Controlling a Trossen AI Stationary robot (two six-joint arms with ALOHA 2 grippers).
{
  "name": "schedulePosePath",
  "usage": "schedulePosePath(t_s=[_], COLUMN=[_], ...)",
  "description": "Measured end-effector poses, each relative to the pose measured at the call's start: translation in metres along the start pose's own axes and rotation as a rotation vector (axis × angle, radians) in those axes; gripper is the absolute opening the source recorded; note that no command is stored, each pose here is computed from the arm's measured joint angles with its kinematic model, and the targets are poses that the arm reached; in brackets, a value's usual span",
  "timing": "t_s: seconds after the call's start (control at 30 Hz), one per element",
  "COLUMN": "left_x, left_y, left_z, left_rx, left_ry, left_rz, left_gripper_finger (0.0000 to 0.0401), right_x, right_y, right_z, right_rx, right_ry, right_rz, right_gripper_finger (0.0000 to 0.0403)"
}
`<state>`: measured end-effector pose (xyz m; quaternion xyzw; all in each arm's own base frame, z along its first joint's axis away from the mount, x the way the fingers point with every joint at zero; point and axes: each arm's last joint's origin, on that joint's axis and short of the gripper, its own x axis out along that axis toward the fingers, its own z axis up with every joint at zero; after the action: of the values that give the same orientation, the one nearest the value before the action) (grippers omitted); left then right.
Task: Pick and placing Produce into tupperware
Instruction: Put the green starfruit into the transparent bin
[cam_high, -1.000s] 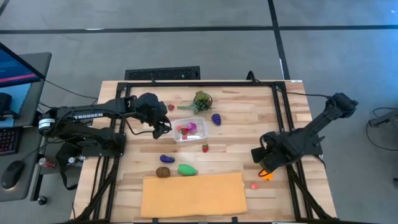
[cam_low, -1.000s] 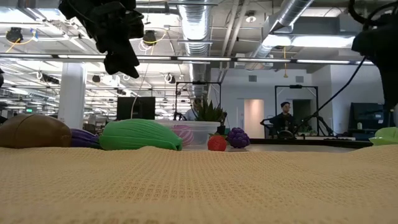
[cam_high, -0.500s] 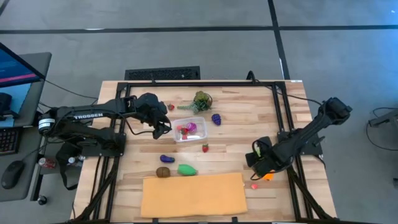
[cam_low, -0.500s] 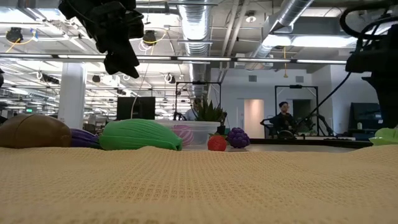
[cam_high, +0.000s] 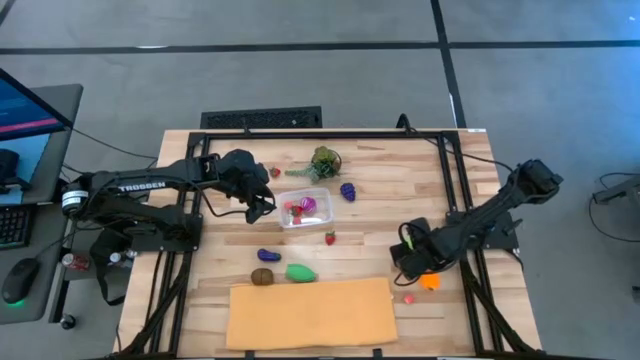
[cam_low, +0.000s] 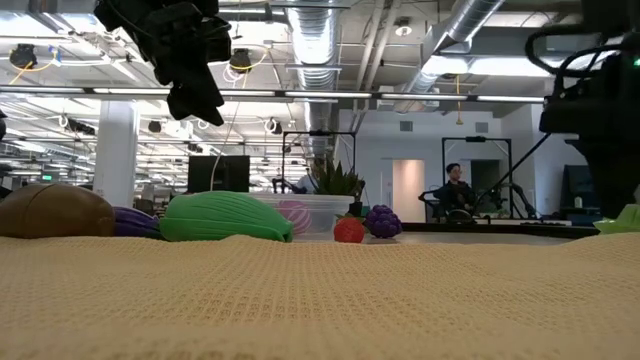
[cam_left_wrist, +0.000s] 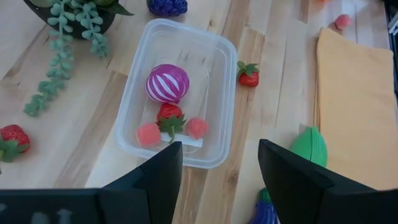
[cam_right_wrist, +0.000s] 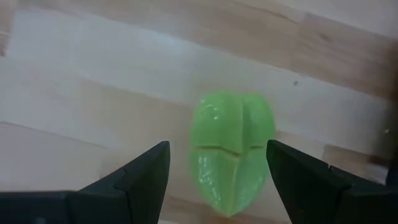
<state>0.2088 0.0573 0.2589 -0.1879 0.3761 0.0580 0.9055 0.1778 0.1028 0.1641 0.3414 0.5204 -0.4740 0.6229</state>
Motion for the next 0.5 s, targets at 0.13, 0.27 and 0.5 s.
schedulePosePath(t_s=[0.13, 0.27, 0.5], left_x=[0.000, 0.000, 0.000], left_y=[0.000, 0.000, 0.000], left_z=[0.000, -0.001, -0.002], left_rx=[0.000, -0.002, -0.006], left_ry=[0.001, 0.006, 0.022], left_rz=[0.000, 0.001, 0.004], left_gripper_finger=[0.0200, 0.0200, 0.0200], right_x=[0.009, 0.016, 0.020], right_y=[0.007, 0.013, 0.015], right_z=[0.001, 0.002, 0.003], right_rx=[-0.036, -0.059, -0.055], right_ry=[0.033, 0.053, 0.052], right_rz=[-0.024, -0.027, -0.040], right_gripper_finger=[0.0260, 0.0260, 0.0260])
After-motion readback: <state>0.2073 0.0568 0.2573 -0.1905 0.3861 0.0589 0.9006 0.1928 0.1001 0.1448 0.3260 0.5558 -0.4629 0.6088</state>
